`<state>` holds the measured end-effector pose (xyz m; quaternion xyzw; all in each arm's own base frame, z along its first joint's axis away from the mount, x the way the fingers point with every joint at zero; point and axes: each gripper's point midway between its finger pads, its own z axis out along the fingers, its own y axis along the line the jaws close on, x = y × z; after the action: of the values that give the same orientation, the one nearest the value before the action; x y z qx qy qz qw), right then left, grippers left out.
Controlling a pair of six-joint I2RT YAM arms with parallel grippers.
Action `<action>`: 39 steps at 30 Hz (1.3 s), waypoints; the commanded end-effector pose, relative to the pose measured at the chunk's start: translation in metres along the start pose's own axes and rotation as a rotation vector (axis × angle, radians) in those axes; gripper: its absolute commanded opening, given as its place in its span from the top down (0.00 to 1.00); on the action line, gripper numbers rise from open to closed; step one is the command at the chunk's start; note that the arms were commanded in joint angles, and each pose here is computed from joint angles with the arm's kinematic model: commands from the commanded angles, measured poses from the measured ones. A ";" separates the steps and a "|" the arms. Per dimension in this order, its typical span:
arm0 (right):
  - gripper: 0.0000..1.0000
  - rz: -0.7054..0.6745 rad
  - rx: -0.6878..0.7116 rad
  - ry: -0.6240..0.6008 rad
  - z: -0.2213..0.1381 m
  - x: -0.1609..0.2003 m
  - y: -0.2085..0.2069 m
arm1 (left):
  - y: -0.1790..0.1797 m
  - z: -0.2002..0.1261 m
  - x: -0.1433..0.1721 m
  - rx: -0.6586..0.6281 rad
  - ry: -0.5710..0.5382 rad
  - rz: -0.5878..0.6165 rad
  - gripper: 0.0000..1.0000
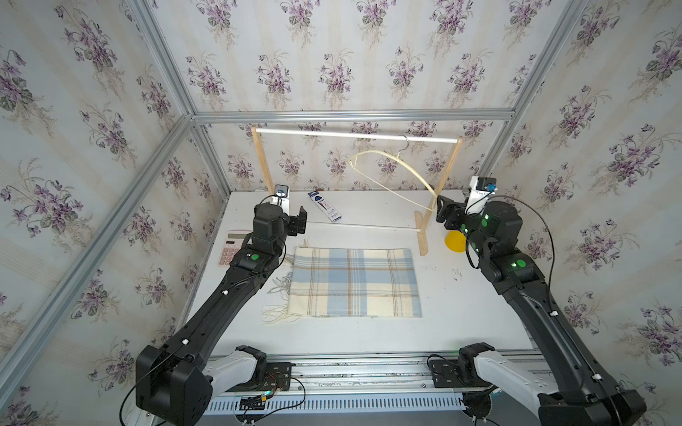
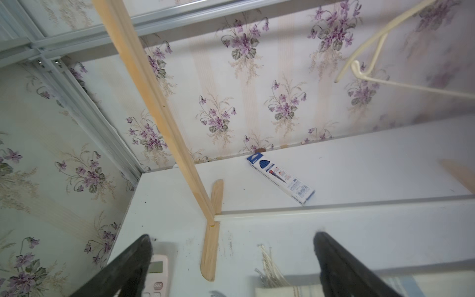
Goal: Hang the scarf on the hanger
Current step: Pick up the hanger from the clothesline.
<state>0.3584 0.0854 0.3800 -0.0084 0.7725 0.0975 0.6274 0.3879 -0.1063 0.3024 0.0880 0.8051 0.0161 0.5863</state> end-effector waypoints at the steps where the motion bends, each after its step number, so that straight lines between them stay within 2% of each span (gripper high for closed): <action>1: 0.13 -0.117 -0.048 0.086 0.011 0.000 0.025 | -0.015 -0.009 0.035 0.008 0.176 -0.027 0.01; 6: 0.13 -0.190 -0.069 0.130 0.036 -0.009 0.043 | -0.028 -0.019 0.043 -0.004 0.221 -0.128 0.01; 12: 0.13 -0.316 -0.025 0.125 0.054 -0.039 0.043 | -0.031 -0.025 0.065 -0.020 0.348 -0.179 0.01; 15: 0.13 -0.346 -0.060 0.154 0.062 -0.043 0.052 | -0.032 -0.026 0.070 -0.026 0.385 -0.207 0.01; 24: 0.14 -0.379 -0.126 0.258 0.080 -0.004 0.061 | -0.032 -0.035 0.073 -0.026 0.416 -0.258 0.01; 39: 0.18 -0.410 -0.069 0.310 0.088 0.022 0.047 | -0.031 -0.039 0.078 -0.029 0.436 -0.259 0.00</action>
<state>0.4302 0.1523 0.3447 -0.2075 0.8427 0.0065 0.4968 0.3257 -0.1216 0.2407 -0.0281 0.9135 -0.0308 0.4046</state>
